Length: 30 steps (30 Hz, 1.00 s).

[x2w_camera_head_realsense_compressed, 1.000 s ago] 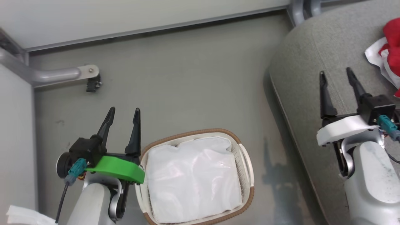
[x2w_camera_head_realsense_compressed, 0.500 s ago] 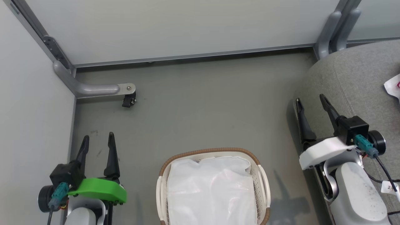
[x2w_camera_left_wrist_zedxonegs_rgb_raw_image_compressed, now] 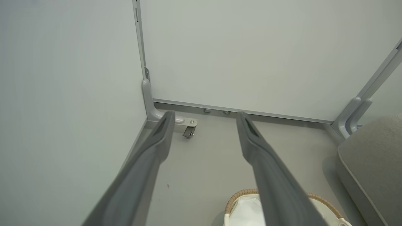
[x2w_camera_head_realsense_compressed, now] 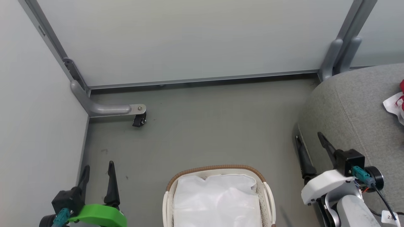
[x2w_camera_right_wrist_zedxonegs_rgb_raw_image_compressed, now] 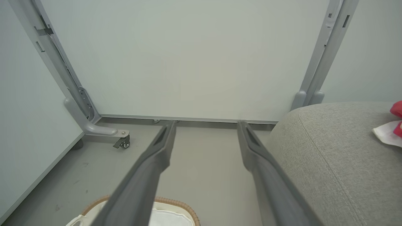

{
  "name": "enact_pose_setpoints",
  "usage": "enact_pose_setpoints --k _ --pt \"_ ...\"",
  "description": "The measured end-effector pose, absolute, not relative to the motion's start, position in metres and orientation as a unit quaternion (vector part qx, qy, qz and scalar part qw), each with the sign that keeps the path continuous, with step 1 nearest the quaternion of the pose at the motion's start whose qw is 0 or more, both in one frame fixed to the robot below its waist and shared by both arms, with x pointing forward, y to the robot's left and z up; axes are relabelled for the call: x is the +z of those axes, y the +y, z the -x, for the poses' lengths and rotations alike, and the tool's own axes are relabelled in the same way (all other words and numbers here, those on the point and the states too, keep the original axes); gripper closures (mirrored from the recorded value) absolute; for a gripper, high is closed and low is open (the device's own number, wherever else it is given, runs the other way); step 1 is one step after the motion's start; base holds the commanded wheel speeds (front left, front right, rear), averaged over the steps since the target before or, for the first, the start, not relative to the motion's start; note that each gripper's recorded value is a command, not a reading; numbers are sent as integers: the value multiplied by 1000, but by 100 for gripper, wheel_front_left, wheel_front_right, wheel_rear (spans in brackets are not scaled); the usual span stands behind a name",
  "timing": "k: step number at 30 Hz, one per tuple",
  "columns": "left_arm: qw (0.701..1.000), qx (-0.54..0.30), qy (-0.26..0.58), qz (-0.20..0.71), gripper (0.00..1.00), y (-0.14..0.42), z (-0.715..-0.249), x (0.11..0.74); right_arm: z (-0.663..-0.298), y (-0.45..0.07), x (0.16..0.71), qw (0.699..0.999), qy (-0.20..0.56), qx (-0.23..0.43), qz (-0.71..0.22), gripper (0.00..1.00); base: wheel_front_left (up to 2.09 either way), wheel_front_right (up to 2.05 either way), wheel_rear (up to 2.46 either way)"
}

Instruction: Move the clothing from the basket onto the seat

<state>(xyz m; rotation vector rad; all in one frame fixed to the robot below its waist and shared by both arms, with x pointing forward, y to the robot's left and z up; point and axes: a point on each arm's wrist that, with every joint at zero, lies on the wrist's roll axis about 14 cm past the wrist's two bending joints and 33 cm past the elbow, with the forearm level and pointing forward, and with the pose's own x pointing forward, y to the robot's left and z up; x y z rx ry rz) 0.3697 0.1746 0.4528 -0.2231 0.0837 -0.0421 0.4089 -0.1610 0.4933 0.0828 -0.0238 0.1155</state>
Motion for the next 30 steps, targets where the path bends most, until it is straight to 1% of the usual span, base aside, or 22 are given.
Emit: enact_pose_setpoints --k 5,6,11,14,30 --pt "992 -18 44 117 0 176 -360 451 -398 -160 489 997 -6 58 -52 0 0 0 0" --pt "992 -15 44 121 100 177 -359 451 -397 -160 490 997 -7 58 -54 100 0 0 0" --pt "990 -13 69 124 100 174 -352 436 -389 -159 471 996 23 54 -61 100 0 0 0" --pt "986 -6 77 146 100 176 -351 433 -387 -162 466 995 35 44 -82 100 0 0 0" --pt "959 34 79 271 100 187 -354 437 -388 -176 471 973 38 4 -226 100 0 0 0"
